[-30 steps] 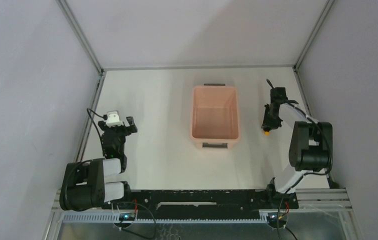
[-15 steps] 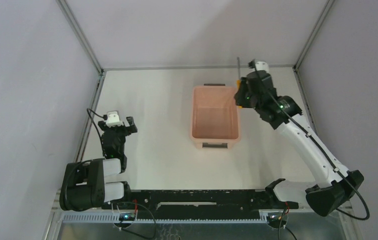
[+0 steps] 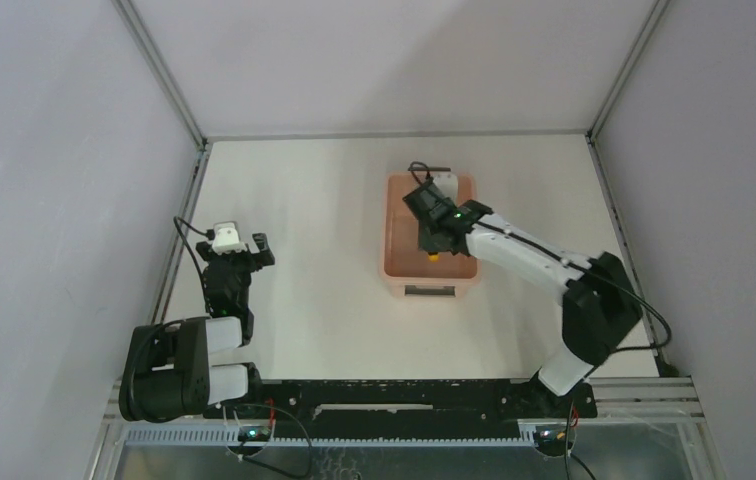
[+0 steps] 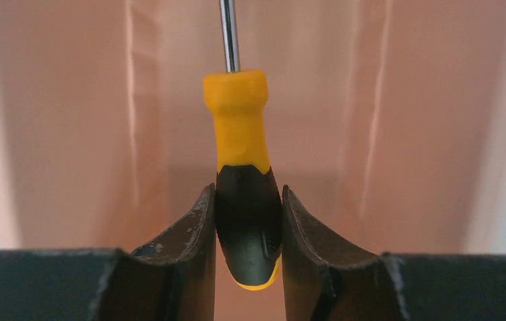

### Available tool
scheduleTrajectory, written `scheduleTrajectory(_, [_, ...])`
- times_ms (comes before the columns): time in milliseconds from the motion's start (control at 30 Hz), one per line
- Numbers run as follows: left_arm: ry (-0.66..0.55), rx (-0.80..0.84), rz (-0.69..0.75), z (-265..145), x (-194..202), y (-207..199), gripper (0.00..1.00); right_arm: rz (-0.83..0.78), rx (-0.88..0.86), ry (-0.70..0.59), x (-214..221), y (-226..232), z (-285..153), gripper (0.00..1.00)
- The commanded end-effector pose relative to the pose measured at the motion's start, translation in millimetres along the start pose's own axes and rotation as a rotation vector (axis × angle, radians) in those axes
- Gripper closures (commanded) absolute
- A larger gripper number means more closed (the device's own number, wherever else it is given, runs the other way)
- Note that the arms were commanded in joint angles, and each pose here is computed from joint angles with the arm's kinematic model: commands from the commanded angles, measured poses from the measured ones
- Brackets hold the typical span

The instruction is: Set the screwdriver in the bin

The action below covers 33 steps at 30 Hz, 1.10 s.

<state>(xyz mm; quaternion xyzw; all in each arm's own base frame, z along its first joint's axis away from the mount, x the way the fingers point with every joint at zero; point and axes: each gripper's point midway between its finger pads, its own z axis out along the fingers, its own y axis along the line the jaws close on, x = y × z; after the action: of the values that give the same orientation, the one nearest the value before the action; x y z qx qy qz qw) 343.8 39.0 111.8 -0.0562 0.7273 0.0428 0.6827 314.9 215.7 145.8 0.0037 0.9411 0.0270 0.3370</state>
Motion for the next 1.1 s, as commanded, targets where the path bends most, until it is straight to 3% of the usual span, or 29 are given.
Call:
scheduleTrajectory(0, [-0.068, -0.005, 0.006, 9, -25, 0, 0.0, 0.063, 0.017, 0.01, 16, 18, 31, 1.0])
scheduleTrajectory(133, [-0.07, -0.005, 0.006, 9, -26, 0, 0.0, 0.06, 0.051, 0.09, 46, 20, 63, 0.96])
scheduleTrajectory(233, [-0.07, -0.004, 0.005, 9, -26, -1, 0.0, 0.041, 0.061, 0.129, 60, 21, 78, 0.85])
scheduleTrajectory(433, [-0.069, -0.005, 0.005, 9, -25, 0, 0.0, 0.021, 0.073, 0.151, 70, 17, 83, 0.46])
scheduleTrajectory(467, [-0.069, -0.003, 0.006, 9, -25, -1, 0.0, 0.019, 0.069, 0.14, 67, 17, 79, 0.36])
scheduleTrajectory(533, [-0.069, -0.005, 0.005, 9, -25, -1, 0.0, 0.015, 0.057, 0.116, 58, 16, 71, 0.04])
scheduleTrajectory(567, [-0.069, -0.005, 0.005, 9, -25, 0, 0.0, 0.015, 0.05, 0.1, 52, 16, 65, 0.01])
scheduleTrajectory(867, [-0.07, -0.005, 0.005, 9, -26, 0, 0.0, 0.023, -0.024, -0.143, -27, 2, -22, 0.0])
scheduleTrajectory(1067, [-0.068, -0.005, 0.006, 9, -25, -1, 0.0, 0.064, 0.082, -0.225, -54, -72, -52, 0.0])
